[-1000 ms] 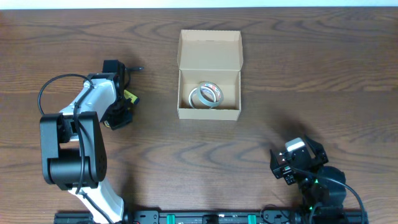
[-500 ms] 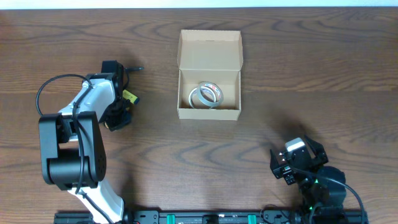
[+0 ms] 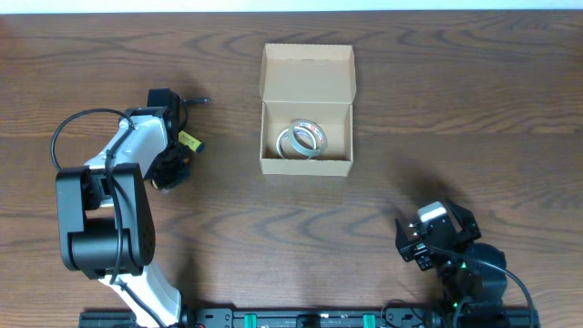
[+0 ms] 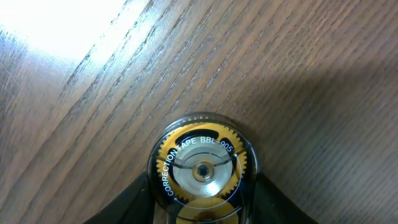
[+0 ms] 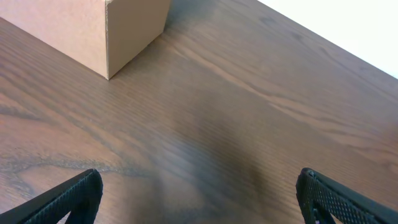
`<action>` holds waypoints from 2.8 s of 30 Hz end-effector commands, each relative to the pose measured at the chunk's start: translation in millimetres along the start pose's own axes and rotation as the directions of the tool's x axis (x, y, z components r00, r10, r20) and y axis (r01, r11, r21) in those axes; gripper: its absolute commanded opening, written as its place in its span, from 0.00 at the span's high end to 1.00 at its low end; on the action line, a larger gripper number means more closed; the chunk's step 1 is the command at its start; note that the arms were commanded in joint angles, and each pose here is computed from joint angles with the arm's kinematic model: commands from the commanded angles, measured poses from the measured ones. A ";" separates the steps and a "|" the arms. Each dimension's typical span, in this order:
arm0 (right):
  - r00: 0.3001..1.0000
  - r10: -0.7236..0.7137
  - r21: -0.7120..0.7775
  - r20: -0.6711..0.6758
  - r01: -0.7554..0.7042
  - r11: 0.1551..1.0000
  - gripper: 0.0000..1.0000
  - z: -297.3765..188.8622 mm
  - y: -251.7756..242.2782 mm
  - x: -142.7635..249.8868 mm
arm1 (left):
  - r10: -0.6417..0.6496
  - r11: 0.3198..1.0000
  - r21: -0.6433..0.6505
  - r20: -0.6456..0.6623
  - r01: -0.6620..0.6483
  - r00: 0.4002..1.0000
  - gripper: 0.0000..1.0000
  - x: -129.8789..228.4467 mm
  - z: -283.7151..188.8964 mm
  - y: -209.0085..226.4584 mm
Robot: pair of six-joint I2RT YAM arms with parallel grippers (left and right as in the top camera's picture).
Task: Pack container
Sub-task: 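Lower the left gripper and close it on the correction tape dispenser, then lift the correction tape dispenser and carry it over the box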
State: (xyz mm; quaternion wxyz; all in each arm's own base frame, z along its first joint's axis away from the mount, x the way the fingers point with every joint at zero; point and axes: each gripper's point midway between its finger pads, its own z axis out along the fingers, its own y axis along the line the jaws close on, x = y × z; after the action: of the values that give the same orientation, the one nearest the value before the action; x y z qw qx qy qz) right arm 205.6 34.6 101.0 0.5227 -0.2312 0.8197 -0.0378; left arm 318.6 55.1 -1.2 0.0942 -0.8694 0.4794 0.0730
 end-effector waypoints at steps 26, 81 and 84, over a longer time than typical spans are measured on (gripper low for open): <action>1.000 0.015 0.008 -0.002 -0.015 1.000 0.01 0.1 -1.4 1.3 | -0.042 0.983 0.179 -0.045 0.050 0.998 0.83 -1.9 -61.1 -18.8; 1.000 0.015 0.008 -0.002 -0.015 1.000 0.01 0.1 -1.4 1.3 | 0.766 0.389 0.522 0.274 -0.759 0.581 0.89 183.5 -214.2 -1.5; 1.000 0.015 0.008 -0.002 -0.015 1.000 0.01 0.1 -1.4 1.3 | 0.798 0.337 0.526 0.281 -0.780 0.534 0.90 196.3 -218.6 15.0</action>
State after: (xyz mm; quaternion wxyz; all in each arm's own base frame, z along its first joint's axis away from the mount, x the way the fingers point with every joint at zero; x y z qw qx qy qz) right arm 205.6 34.7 101.0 0.5227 -0.2313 0.8197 -0.0376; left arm 416.1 -154.6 161.3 0.2996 -0.4728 0.8267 -0.0574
